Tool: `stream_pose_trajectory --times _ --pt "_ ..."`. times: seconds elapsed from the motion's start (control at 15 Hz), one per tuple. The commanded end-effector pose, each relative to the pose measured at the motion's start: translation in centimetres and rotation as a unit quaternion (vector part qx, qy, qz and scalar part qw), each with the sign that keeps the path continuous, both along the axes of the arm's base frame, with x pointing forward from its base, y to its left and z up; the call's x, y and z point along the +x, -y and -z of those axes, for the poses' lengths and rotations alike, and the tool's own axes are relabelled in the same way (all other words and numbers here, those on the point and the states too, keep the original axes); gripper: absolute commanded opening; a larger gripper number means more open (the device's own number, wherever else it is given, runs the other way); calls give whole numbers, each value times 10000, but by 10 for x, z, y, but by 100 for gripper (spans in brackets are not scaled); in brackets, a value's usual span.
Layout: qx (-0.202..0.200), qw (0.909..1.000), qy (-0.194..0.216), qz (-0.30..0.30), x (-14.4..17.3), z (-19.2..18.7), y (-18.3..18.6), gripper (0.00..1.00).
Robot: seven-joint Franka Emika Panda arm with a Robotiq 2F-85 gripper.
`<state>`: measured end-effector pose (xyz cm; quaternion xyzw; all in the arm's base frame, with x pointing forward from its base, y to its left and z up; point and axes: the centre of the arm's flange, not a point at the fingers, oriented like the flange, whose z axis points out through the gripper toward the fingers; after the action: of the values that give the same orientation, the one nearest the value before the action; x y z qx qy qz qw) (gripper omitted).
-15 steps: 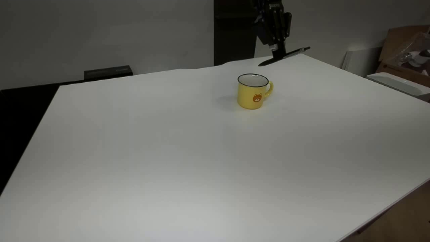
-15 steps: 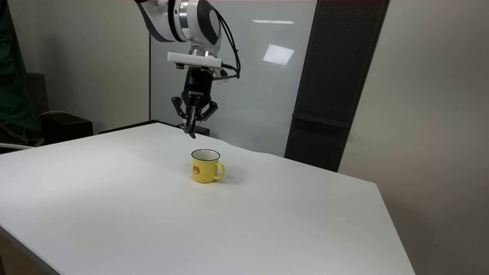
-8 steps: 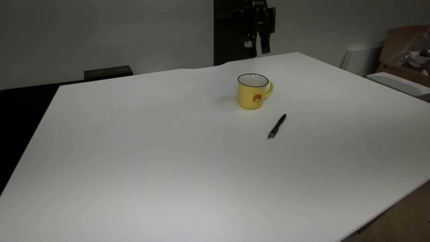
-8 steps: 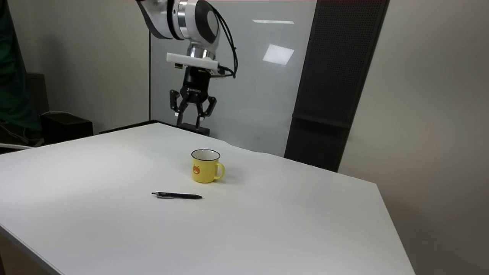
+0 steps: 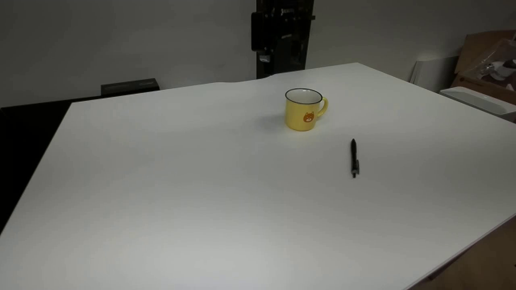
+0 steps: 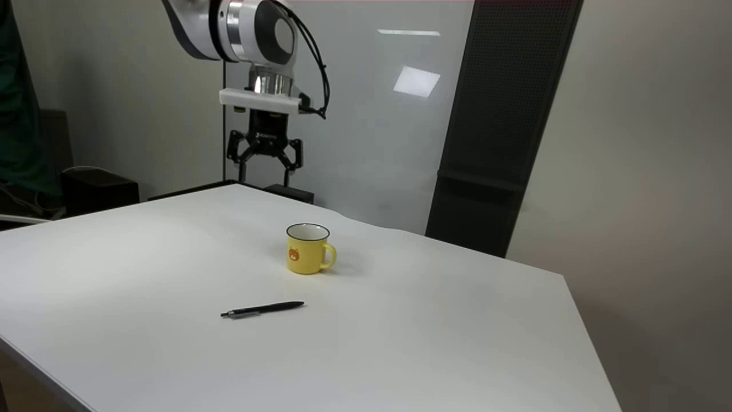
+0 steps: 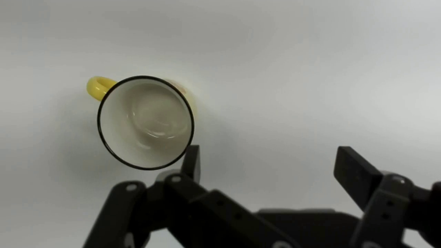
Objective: Put the pen in the cup
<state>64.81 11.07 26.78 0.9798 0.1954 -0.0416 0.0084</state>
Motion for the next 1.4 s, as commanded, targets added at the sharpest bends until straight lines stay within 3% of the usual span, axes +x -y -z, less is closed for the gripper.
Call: stream_pose_trajectory --times 0.0,0.4,0.6,0.67,0.73,0.87,1.0,1.13,1.33 --pt "38 9991 385 194 -71 -11 6 100" --pt "-205 9865 293 1598 -144 -38 79 100" --pt "249 9797 67 1989 -189 -23 107 100" --pt "476 9779 40 2033 -191 -16 107 100" --pt "179 9818 7 1893 -162 -19 104 100" --pt "349 9795 -25 1986 -177 -14 108 100" --pt "296 9760 58 2155 -172 -14 100 100" --pt "251 9638 711 2559 -152 -9 90 100" --pt "307 9391 1065 3252 -137 14 79 100"
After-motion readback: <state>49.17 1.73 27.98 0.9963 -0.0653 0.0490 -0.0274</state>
